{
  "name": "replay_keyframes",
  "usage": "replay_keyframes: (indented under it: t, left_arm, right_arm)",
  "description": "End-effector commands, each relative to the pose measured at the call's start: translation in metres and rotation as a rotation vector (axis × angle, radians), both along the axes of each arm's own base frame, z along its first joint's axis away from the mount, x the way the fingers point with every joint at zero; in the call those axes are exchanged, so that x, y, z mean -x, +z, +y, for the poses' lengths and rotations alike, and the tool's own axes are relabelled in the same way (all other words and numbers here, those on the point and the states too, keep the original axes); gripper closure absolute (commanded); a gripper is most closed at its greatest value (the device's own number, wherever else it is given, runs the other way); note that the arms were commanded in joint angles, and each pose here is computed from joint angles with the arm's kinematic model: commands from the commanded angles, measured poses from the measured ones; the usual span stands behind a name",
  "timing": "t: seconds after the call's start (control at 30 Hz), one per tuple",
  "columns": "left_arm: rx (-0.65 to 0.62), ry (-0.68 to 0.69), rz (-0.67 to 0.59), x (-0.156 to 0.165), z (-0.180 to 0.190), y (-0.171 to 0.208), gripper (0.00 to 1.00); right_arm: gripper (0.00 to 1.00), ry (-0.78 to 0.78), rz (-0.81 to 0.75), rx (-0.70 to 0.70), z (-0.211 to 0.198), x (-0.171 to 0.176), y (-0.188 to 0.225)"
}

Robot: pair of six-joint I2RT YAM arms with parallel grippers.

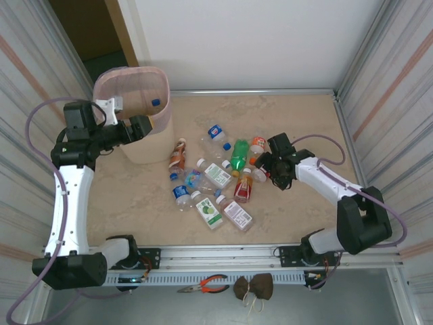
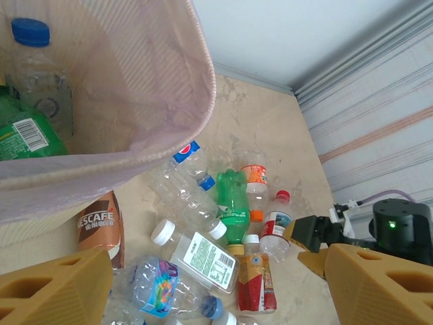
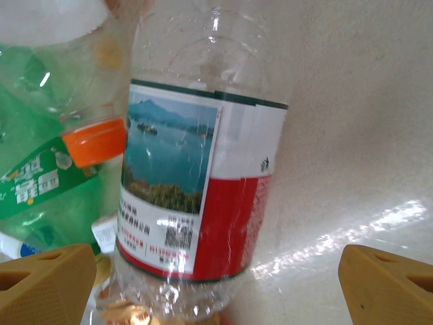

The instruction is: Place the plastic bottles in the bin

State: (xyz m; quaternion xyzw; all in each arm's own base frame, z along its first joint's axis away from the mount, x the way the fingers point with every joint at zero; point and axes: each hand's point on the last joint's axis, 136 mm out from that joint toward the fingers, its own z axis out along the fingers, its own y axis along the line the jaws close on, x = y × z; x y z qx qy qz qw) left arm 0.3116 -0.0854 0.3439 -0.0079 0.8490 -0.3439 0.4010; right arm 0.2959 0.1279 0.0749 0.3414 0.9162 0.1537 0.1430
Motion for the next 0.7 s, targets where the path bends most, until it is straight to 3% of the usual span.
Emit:
replay_keyframes:
  t: [0.0,0.33,0.67]
  left_arm:
    - [0.025,-0.024,-0.024,0.006,-0.006,0.008,0.18]
    - [0.030,-0.028,-0.025,0.008,-0.007,0.008,0.17]
    - [0.038,-0.031,-0.022,0.011,-0.008,0.007,0.18]
  right_arm:
    - [0.09,-0.031,0.016,-0.059,0.009,-0.008,-0.008]
    - [0.16,-0.074,0.091,-0.093,0.013,-0.012,-0.040]
    - [0.31,-0.080,0.106,-0.097,0.011,-0.009,-0.050]
